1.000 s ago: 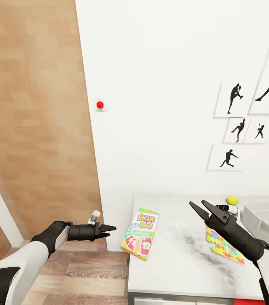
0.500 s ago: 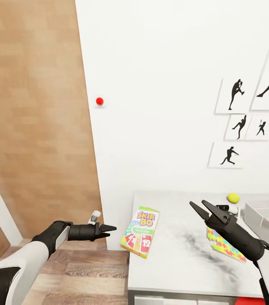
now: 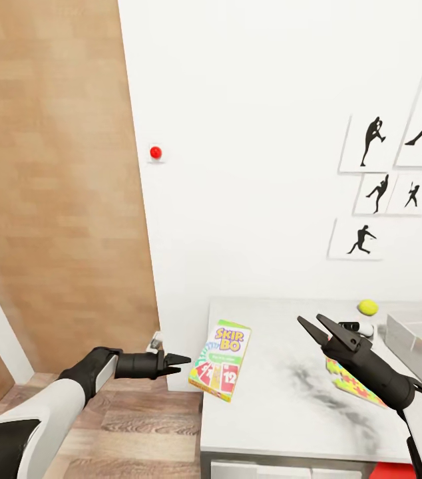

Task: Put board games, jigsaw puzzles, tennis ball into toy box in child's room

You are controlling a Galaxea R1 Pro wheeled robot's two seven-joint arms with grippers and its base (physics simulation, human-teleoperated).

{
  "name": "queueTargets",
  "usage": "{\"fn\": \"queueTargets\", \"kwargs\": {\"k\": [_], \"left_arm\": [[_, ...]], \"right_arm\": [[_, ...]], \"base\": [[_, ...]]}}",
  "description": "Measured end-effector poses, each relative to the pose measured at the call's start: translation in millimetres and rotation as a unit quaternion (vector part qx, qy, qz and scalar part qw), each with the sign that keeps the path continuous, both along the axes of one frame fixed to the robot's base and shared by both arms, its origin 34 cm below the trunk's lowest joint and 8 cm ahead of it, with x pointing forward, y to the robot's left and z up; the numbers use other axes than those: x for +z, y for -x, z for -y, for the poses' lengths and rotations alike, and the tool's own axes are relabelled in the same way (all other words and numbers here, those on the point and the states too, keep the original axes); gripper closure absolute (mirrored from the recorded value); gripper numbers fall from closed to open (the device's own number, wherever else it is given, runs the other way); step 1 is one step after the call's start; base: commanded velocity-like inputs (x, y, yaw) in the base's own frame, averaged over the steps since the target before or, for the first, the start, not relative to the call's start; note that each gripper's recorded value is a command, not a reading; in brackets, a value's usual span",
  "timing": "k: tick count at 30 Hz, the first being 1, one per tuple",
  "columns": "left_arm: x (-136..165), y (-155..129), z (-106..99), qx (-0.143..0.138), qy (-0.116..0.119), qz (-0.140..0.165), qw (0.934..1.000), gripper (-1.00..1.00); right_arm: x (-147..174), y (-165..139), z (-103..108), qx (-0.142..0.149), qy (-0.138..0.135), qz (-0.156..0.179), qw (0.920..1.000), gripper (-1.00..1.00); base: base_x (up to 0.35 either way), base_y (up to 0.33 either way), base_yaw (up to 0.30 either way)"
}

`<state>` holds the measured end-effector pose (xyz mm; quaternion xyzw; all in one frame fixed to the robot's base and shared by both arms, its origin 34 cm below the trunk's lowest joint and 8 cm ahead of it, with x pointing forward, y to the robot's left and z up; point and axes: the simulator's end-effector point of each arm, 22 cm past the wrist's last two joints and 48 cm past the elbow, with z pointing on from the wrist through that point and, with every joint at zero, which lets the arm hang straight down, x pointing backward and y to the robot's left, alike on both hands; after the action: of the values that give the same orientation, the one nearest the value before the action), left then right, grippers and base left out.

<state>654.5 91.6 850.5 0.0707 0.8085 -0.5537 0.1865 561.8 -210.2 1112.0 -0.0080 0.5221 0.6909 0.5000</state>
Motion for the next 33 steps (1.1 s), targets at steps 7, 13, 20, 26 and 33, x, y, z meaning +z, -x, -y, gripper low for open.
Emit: {"fn": "queueTargets", "kwargs": {"k": [7,13,20,26,33], "left_arm": [[-11,0,1,-0.001,0.0,-0.001,1.0,-1.0],[-14,0,1,-0.001,0.0,-0.001,1.0,-1.0],[-14,0,1,-0.001,0.0,-0.001,1.0,-1.0],[-18,0,1,-0.001,0.0,-0.001,1.0,-1.0],[-29,1,1,-0.001,0.0,-0.001,1.0,-1.0]], "right_arm": [[-11,0,0,0.0,0.0,0.0,1.0,-1.0],[-14,0,0,0.0,0.0,0.001,1.0,-1.0],[-14,0,0,-0.001,0.0,0.0,1.0,-1.0],[-18,0,0,-0.001,0.0,0.0,1.0,-1.0],[-29,0,0,-0.001,0.0,0.0,1.0,-1.0]], "base": [[0.0,0.0,0.0],[0.0,0.0,0.0],[0.0,0.0,0.0],[0.0,0.0,0.0],[0.0,0.0,0.0]]}}
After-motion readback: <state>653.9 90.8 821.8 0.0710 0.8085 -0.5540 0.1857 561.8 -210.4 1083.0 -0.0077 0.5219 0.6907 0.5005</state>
